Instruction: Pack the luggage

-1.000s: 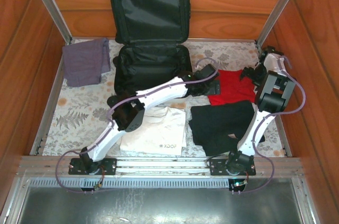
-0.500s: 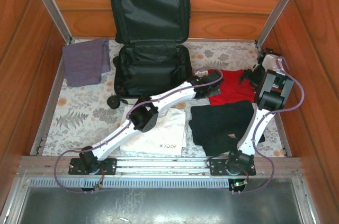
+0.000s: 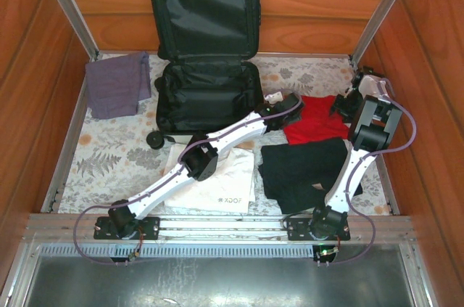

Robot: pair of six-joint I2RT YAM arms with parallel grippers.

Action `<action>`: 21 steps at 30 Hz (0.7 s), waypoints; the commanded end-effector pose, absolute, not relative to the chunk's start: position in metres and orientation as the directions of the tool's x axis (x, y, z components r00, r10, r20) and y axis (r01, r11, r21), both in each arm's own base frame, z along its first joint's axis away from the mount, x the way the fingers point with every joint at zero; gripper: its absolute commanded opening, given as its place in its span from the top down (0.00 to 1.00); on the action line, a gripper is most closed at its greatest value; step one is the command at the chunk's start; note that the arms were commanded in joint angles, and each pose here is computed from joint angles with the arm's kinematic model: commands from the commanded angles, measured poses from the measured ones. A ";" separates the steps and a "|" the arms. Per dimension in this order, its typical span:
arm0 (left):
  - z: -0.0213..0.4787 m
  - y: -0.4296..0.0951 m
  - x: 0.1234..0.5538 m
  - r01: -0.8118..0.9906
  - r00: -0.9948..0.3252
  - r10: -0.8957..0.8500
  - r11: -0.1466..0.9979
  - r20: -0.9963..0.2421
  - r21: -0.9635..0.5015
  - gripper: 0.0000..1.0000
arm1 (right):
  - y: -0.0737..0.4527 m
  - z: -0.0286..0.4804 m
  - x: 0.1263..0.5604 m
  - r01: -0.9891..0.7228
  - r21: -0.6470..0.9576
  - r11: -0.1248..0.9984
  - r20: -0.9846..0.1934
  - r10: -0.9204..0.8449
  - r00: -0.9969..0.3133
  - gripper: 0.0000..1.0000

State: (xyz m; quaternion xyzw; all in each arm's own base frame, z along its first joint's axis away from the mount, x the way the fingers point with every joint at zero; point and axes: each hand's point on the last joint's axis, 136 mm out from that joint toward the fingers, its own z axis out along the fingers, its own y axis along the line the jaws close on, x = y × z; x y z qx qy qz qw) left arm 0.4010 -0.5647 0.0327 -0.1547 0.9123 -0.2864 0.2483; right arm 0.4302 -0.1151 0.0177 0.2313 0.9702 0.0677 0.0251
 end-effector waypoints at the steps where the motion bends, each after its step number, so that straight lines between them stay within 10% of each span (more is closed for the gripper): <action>1: -0.044 -0.557 0.383 -0.290 -0.848 -0.477 0.782 -0.231 -0.552 0.33 | -0.098 -0.010 0.421 0.447 0.190 0.874 0.058 0.445 -0.894 0.52; 8: -0.032 -0.592 0.393 -0.204 -0.865 -0.458 0.694 -0.206 -0.691 0.55 | -0.077 -0.001 0.431 0.369 0.278 0.887 -0.005 0.385 -0.923 0.72; 15: 0.019 -0.600 0.410 -0.037 -0.863 -0.393 0.678 -0.319 -0.735 1.00 | -0.066 0.045 0.450 0.312 0.361 0.879 -0.120 0.375 -0.919 1.00; 21: 0.096 -0.589 0.425 0.164 -0.804 -0.301 0.716 -0.512 -0.679 1.00 | -0.056 0.115 0.461 0.229 0.429 0.874 -0.279 0.369 -0.887 1.00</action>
